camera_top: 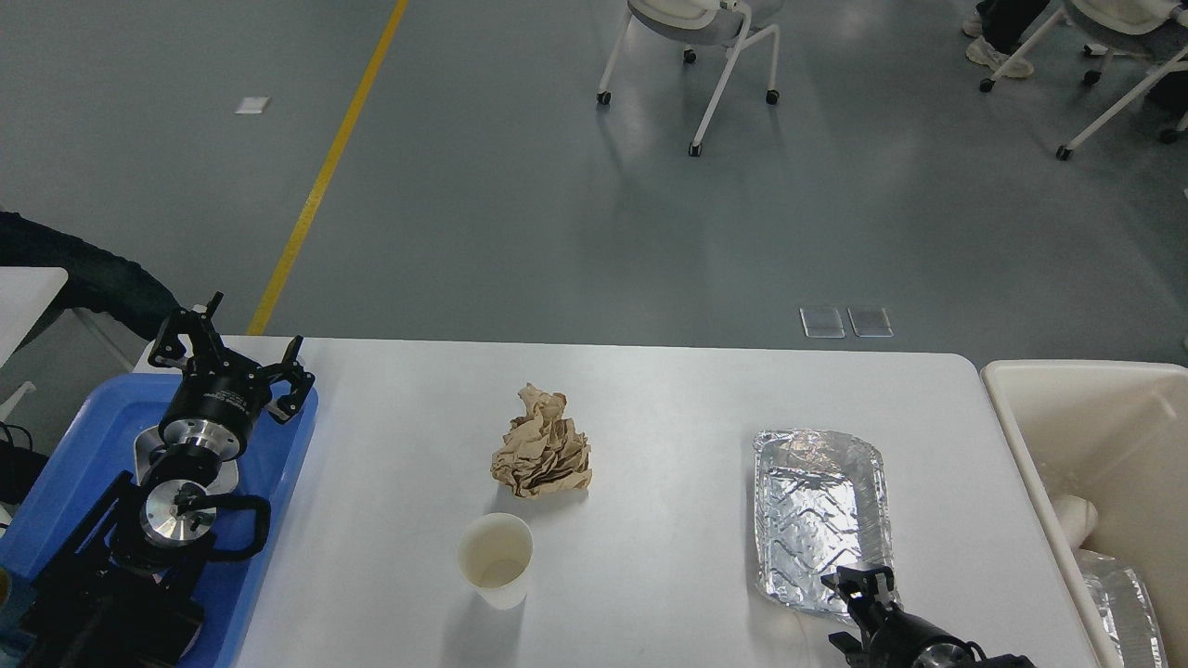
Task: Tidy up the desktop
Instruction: 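Lower the right gripper to the near edge of the foil tray, then grasp the foil tray edge with the right gripper and lift it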
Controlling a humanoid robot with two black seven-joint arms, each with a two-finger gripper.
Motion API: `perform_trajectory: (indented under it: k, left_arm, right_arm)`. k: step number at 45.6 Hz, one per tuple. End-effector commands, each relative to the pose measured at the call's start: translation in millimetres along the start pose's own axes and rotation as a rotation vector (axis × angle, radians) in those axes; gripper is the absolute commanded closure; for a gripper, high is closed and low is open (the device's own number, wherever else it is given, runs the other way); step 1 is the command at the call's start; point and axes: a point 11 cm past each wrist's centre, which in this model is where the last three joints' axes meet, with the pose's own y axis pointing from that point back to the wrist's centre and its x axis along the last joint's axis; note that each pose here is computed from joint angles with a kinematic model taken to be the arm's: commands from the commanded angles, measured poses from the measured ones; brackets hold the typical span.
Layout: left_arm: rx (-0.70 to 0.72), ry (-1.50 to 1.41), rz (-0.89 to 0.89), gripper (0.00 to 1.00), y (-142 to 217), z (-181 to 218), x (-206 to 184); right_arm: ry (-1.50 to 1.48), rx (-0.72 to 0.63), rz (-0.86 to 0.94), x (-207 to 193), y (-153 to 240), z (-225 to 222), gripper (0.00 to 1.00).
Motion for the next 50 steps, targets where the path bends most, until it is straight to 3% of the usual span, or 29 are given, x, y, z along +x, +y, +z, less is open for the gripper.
perform_trajectory:
  k: [1, 8, 12, 27, 50]
  left_arm:
    - [0.000, -0.001, 0.000, 0.03, 0, 0, 0]
    - [-0.001, -0.002, 0.000, 0.03, 0, 1, 1]
    - [-0.002, -0.005, 0.000, 0.03, 0, 2, 1]
    - [-0.004, -0.008, 0.000, 0.03, 0, 4, 2]
    - [-0.006, -0.009, -0.001, 0.03, 0, 6, 1]
  right_arm:
    - [0.000, -0.001, 0.001, 0, 0, 0, 0.81]
    - [-0.015, -0.014, -0.004, -4, -5, 4, 0.83]
    - [-0.009, -0.009, -0.016, -7, -5, 5, 1.00]
    - [0.035, 0.008, -0.128, -19, 1, -3, 1.00]
    - [0.323, 0.116, -0.398, 56, 88, -100, 1.00]
